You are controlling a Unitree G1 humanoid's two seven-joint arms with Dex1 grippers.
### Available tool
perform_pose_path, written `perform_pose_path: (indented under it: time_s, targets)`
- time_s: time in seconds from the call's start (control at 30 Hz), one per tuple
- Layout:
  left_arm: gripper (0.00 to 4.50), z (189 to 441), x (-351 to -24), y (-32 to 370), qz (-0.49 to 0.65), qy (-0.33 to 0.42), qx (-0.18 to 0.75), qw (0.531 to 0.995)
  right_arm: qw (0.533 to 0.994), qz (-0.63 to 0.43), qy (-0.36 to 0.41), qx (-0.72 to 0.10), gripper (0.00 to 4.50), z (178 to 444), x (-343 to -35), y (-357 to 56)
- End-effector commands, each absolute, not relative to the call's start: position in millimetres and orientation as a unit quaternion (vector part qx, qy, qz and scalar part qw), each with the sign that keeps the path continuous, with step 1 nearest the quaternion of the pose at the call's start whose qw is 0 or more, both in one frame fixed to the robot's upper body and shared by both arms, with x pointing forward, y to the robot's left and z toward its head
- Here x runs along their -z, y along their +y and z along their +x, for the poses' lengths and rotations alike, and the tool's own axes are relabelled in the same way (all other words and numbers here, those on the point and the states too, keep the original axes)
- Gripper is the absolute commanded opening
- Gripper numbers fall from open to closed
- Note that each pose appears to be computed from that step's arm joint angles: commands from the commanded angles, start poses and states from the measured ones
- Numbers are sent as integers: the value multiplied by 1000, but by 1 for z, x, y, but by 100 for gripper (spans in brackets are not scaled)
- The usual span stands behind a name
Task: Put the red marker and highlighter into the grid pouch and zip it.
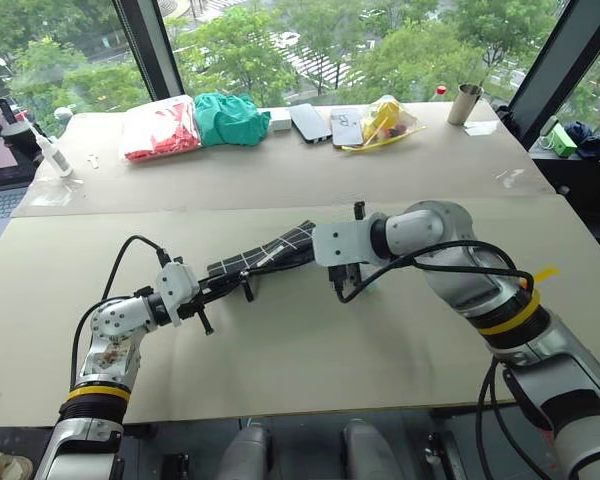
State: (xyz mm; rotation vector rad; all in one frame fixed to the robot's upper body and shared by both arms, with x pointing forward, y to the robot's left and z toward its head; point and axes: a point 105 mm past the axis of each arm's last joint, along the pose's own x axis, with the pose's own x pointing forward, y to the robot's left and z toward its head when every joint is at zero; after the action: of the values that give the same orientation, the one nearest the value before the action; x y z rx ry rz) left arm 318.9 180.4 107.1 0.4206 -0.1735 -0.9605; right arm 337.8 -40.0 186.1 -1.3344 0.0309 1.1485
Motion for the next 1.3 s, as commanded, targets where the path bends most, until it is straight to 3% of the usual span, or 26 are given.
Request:
perform_pose_path:
  time_s: [0.03,0.33,0.53,0.6,0.83,0.93,1.1,1.2,1.3]
  targets:
    - [0,319,-112,178,207,-97,459,858,624,-603,-21,-497,55,334,-193,-26]
    - [0,318,-111,177,205,-98,463,857,605,-607,-65,-512,55,327,-187,3]
    - [0,320,-111,177,205,-99,465,855,617,-597,-59,-510,55,345,-176,12]
    - [0,321,-112,176,205,-100,465,855,622,-592,-57,-510,156,350,-172,12]
    - [0,320,-111,177,206,-99,464,856,663,-534,-17,-524,380,351,-184,-6]
    - [0,319,-111,177,205,-99,464,856,677,-495,-13,-545,380,344,-197,-10]
    - [0,322,-112,178,205,-100,462,857,679,-411,5,-609,380,314,-233,-49]
    - [0,321,-113,179,205,-101,461,858,696,-357,29,-623,380,304,-235,-76]
    - [0,321,-113,180,205,-102,459,859,747,-330,59,-574,380,314,-228,-108]
